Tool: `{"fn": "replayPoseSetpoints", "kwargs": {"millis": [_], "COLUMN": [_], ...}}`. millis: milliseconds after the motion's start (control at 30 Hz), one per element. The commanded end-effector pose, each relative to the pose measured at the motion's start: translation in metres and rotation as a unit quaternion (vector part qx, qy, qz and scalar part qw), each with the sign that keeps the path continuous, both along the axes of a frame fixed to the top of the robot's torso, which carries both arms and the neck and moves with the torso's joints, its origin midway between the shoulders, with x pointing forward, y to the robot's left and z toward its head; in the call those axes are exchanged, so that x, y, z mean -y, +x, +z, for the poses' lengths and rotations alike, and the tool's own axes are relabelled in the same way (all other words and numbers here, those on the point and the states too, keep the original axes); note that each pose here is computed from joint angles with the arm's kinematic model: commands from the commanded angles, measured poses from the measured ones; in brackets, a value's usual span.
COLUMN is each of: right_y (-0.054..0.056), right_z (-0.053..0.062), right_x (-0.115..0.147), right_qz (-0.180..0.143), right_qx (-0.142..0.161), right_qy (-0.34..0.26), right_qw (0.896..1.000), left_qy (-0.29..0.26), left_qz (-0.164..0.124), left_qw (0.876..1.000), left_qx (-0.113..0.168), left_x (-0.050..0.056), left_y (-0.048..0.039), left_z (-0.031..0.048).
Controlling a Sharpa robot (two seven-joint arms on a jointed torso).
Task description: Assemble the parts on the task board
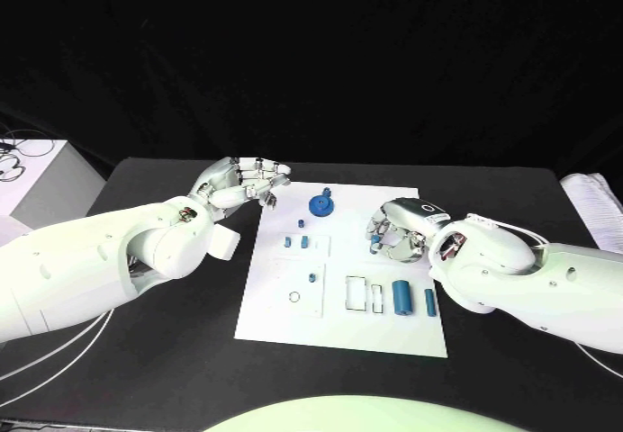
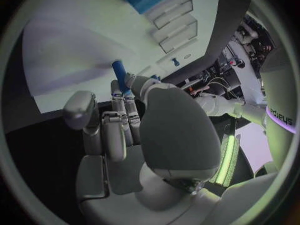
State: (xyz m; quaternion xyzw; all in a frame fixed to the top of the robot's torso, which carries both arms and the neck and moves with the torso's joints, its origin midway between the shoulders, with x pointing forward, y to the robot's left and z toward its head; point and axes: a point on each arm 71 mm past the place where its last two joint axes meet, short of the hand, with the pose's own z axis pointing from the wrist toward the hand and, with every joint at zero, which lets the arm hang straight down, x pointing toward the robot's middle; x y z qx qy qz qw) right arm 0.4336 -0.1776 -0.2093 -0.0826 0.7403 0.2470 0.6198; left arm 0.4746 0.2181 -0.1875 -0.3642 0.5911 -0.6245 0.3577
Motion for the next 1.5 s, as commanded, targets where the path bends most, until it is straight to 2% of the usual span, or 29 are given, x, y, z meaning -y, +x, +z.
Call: {"fn": "replayPoseSetpoints", "kwargs": {"millis": [33, 233, 433, 767, 900, 1167, 1500], "right_y": [-0.001, -0.01, -0.021, -0.041, -0.047, -0.052, -0.055], "right_z": [0.013, 0.027, 0.03, 0.011, 0.002, -0.018, -0.027], "right_x": [-0.002, -0.009, -0.033, -0.094, -0.11, -0.121, -0.124], "right_qz": [-0.002, 0.009, 0.038, 0.112, 0.129, 0.138, 0.142], "right_qx": [0.029, 0.034, 0.021, -0.006, -0.021, -0.049, -0.066], "right_qy": [0.029, 0.063, 0.091, 0.107, 0.106, 0.087, 0.074], "right_qw": [0.999, 0.997, 0.995, 0.988, 0.986, 0.985, 0.985], "left_qy": [-0.003, -0.003, -0.003, -0.005, -0.005, -0.005, -0.005], "left_qz": [-0.005, -0.004, -0.003, -0.006, -0.007, -0.009, -0.011], "left_qw": [1.0, 1.0, 1.0, 1.0, 1.0, 1.0, 1.0], "left_qx": [0.004, 0.005, 0.004, 0.004, 0.003, 0.002, 0.0], "left_x": [0.002, 0.001, 0.001, 0.004, 0.005, 0.006, 0.007], "left_y": [-0.0001, 0.0006, 0.0011, 0.0019, 0.0018, 0.0017, 0.0027], "left_z": [0.001, 0.0007, 0.0004, -0.0002, -0.0003, -0.0005, -0.0013]}}
